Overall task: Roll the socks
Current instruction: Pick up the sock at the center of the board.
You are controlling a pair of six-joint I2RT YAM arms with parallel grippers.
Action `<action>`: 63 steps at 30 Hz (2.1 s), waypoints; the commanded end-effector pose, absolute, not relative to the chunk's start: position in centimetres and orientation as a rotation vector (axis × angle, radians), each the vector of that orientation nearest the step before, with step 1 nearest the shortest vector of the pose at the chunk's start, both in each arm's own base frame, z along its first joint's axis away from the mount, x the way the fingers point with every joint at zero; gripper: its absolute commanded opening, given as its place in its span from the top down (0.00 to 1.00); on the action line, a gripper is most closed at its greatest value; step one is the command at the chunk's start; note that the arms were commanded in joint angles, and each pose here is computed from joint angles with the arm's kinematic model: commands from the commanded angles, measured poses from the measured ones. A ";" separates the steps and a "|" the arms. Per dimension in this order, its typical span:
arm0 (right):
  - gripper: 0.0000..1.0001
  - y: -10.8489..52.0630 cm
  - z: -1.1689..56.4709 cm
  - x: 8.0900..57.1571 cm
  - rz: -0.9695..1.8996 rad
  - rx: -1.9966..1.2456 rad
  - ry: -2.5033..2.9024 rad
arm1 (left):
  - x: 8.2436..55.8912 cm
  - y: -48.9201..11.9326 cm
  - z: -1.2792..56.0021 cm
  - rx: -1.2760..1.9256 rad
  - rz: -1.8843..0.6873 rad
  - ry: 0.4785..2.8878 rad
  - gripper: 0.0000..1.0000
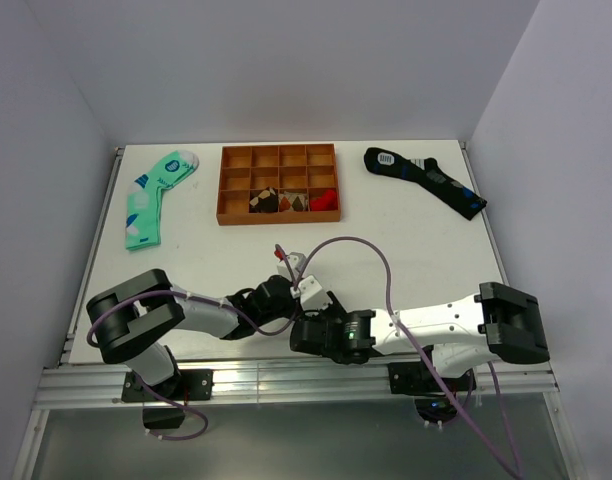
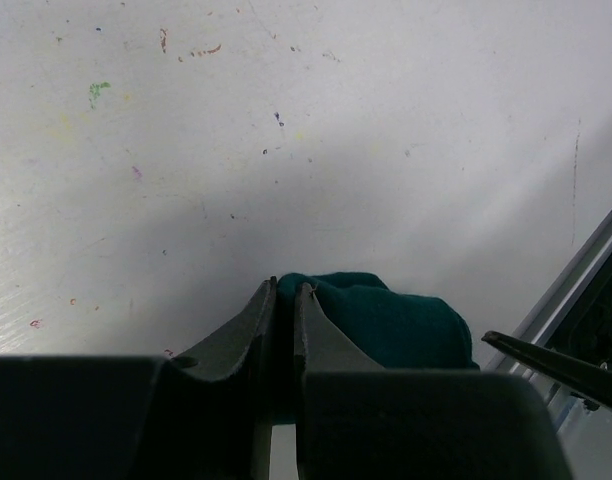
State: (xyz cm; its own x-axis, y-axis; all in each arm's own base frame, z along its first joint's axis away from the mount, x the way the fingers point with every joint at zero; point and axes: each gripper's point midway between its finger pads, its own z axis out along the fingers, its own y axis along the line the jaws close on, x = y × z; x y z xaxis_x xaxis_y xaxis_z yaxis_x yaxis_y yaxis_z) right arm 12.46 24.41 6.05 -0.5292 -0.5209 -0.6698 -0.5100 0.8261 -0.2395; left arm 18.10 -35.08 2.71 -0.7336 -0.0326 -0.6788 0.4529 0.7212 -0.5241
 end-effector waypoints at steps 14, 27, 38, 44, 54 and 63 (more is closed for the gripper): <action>0.43 30.6 7.9 10.3 0.160 -1.161 2.087 | 13.5 -30.0 -5.4 0.536 -0.637 2.542 1.00; 0.43 32.4 6.0 10.3 0.252 -1.197 2.067 | 13.4 -30.1 -5.5 0.546 -0.643 2.547 1.00; 0.44 32.4 3.7 9.8 0.330 -1.183 2.122 | 13.3 -30.3 -5.9 0.560 -0.637 2.558 1.00; 0.44 32.1 2.4 9.7 0.300 -1.153 2.173 | 13.3 -30.3 -6.0 0.561 -0.630 2.562 1.00; 0.45 31.8 1.0 10.1 0.210 -1.149 2.214 | 13.4 -30.1 -6.3 0.555 -0.611 2.577 1.00; 0.45 31.5 0.2 8.8 0.257 -1.164 2.282 | 13.7 -30.0 -6.5 0.548 -0.608 2.589 1.00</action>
State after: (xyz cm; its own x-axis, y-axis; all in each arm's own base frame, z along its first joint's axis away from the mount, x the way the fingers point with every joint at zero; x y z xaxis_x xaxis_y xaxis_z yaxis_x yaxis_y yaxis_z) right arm 14.16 26.46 3.41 -0.5525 -0.4672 -0.6903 -0.4859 0.8534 -0.1887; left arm 18.87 -34.80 1.48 -0.7676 -0.0507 -0.6390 0.4269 0.7031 -0.5686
